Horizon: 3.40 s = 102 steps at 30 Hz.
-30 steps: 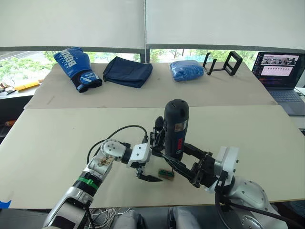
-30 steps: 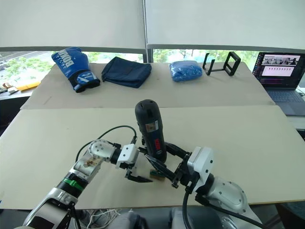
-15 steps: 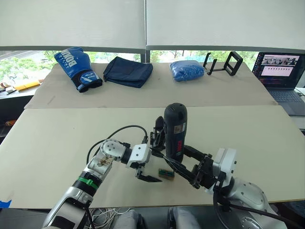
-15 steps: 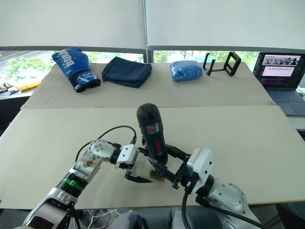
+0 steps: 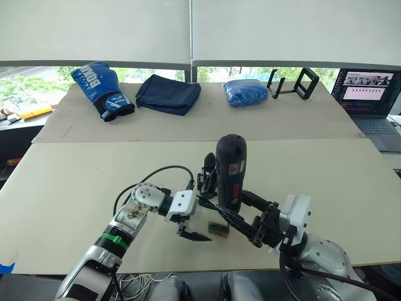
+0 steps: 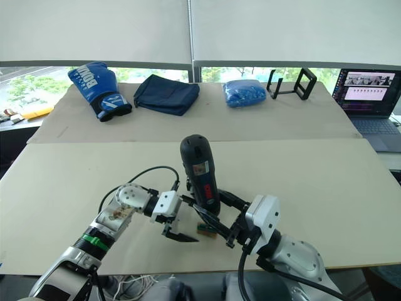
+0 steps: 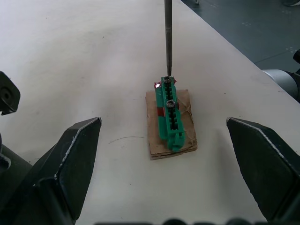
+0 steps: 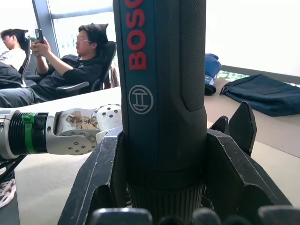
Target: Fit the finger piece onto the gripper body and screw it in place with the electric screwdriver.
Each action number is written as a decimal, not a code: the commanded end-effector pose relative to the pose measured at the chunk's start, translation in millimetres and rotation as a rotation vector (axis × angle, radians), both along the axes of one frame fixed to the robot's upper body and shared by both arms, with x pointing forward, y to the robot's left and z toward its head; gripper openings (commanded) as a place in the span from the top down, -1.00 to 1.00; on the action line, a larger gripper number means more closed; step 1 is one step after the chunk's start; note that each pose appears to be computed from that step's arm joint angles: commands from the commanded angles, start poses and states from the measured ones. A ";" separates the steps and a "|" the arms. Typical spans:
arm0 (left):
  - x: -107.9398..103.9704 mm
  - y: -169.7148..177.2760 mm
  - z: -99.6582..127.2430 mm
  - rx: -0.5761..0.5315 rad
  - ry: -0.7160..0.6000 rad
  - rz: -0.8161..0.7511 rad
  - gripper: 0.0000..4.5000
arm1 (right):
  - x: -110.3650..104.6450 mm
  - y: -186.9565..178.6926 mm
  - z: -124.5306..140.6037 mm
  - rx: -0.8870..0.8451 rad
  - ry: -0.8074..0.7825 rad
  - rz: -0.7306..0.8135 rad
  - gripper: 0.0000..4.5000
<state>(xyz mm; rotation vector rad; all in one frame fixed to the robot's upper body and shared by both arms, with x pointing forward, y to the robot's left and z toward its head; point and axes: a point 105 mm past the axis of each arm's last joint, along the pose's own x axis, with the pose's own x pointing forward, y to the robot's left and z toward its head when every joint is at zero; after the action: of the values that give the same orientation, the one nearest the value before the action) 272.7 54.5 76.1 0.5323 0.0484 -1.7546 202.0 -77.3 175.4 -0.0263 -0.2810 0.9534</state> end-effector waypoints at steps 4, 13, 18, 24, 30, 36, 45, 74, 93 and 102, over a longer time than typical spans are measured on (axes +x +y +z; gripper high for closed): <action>0.4 -1.7 7.0 -0.018 -0.021 -0.010 -1.00 | -8.7 2.6 22.7 0.042 -0.094 0.024 0.16; 1.1 -2.6 8.9 -0.024 -0.023 -0.011 -1.00 | -10.4 0.4 17.4 0.024 -0.074 0.020 0.16; 1.3 -3.2 9.3 -0.022 -0.025 -0.012 -1.00 | -10.8 0.0 21.0 0.029 -0.087 0.020 0.16; 1.7 -3.9 10.4 -0.025 -0.028 -0.011 -1.00 | -12.1 -0.1 19.7 0.026 -0.078 0.024 0.16; 2.2 -4.4 11.8 -0.029 -0.028 -0.010 -1.00 | -12.4 -0.4 19.2 0.020 -0.075 0.026 0.16; 2.3 -4.9 12.7 -0.033 -0.029 -0.011 -1.00 | -14.1 0.6 17.1 0.009 -0.059 0.042 0.16; 1.7 -6.6 13.9 -0.038 -0.027 -0.015 -1.00 | -14.6 0.6 14.4 0.000 -0.043 0.045 0.16; 1.8 -7.1 12.5 -0.037 -0.027 -0.019 -1.00 | -10.0 0.9 19.7 0.012 -0.067 0.033 0.16; 1.4 -6.8 13.2 -0.038 -0.026 -0.022 -1.00 | -7.2 0.3 14.7 0.007 -0.062 0.015 0.16; 2.0 -6.9 13.8 -0.039 -0.025 -0.023 -1.00 | -8.3 1.8 12.1 0.010 -0.054 0.015 0.16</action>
<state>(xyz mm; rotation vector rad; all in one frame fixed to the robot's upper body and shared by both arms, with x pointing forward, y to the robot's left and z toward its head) 273.4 50.3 79.7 0.5125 0.0379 -1.7604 201.3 -78.2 171.9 -0.0437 -0.2461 0.9480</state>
